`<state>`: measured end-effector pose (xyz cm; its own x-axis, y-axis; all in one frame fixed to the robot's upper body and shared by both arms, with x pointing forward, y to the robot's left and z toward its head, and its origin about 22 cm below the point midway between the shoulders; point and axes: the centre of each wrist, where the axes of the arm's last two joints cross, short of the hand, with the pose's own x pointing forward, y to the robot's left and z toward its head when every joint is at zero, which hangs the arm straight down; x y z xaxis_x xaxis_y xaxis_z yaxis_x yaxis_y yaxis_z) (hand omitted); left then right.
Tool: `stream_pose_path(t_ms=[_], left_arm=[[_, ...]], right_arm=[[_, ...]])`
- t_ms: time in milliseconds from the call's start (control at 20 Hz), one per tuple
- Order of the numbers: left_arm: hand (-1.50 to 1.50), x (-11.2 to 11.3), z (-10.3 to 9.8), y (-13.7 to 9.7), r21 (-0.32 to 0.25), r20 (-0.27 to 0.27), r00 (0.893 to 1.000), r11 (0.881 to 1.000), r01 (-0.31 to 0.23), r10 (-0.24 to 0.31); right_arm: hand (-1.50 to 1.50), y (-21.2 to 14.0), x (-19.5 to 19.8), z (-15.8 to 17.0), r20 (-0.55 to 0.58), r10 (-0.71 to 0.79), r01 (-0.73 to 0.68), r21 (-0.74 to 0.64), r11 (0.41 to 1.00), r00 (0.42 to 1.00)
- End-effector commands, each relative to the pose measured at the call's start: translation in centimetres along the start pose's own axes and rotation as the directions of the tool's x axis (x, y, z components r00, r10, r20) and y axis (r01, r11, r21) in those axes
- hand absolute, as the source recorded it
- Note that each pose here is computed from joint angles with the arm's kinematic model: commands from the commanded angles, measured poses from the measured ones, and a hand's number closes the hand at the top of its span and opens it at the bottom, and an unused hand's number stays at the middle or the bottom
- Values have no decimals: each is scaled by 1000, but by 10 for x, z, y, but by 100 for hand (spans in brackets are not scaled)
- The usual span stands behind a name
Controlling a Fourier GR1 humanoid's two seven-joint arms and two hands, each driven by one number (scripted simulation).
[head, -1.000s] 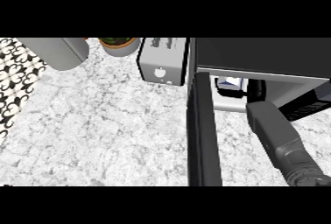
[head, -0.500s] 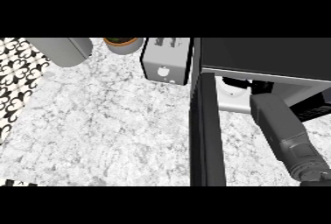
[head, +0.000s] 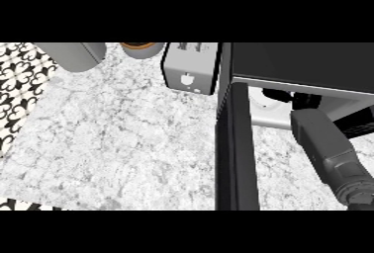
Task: Pick up the milk, place it into the microwave and close the microwave
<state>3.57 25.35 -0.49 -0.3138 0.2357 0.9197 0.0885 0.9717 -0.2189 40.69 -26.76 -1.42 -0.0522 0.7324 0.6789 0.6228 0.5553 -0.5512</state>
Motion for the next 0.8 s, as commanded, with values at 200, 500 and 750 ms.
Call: stream_pose_path(t_ms=[200,500,750], left_arm=[[-150,-2,-8,7,-23,11,1000,999,28,-28],[-150,-9,-7,3,-13,2,1000,1000,5,-5],[-150,-13,-5,0,-32,-13,1000,999,11,-11]], right_arm=[[-150,-22,-48,28,-137,403,-411,-39,911,905],[-150,23,13,23,144,165,-194,217,957,976],[-150,35,33,23,145,105,-141,266,954,984]])
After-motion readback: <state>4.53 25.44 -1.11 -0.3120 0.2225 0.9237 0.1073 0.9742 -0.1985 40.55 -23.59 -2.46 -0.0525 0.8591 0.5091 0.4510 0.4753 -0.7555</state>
